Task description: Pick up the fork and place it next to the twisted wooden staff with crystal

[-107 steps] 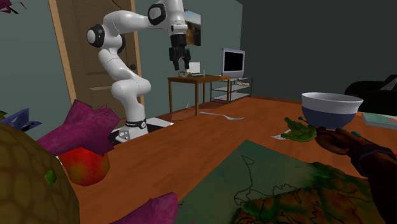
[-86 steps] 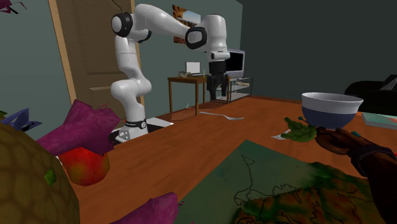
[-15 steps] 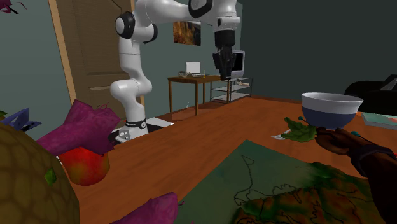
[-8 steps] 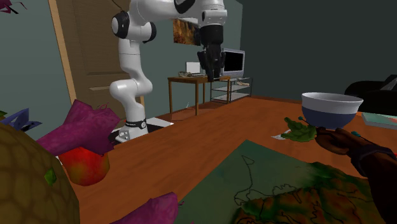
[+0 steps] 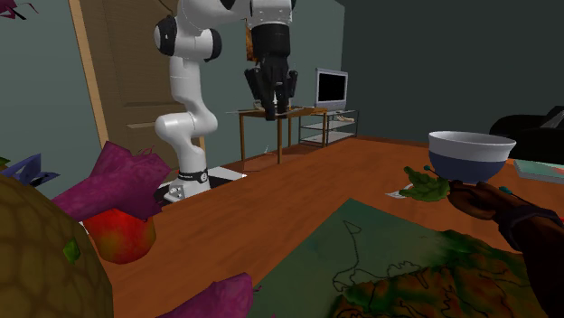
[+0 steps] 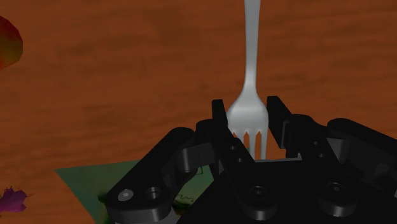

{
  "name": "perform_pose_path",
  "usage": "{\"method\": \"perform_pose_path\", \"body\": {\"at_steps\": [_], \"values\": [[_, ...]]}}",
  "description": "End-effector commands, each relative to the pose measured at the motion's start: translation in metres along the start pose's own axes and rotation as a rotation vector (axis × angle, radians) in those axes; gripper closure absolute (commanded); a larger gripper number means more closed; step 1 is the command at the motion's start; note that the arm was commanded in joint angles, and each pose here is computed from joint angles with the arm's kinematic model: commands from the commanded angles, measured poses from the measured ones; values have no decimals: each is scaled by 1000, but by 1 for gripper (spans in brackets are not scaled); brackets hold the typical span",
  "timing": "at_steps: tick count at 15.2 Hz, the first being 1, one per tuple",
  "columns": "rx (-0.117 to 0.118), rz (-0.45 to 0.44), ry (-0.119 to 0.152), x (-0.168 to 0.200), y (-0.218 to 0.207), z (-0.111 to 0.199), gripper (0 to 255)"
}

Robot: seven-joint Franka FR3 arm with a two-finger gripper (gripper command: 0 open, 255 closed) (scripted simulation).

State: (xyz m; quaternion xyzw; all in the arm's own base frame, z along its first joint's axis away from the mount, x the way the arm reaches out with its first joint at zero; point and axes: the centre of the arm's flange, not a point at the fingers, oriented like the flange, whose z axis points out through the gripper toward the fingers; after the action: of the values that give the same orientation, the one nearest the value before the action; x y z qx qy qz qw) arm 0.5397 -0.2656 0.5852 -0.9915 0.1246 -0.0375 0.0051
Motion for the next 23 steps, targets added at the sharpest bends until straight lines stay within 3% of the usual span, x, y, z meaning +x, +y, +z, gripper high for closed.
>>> {"method": "perform_pose_path", "body": {"at_steps": [1,11,23], "values": [[0,-2,0,2,24,-1,255],[0,-2,0,8,166,-4,255],[0,-2,0,3,167,59,255]]}}
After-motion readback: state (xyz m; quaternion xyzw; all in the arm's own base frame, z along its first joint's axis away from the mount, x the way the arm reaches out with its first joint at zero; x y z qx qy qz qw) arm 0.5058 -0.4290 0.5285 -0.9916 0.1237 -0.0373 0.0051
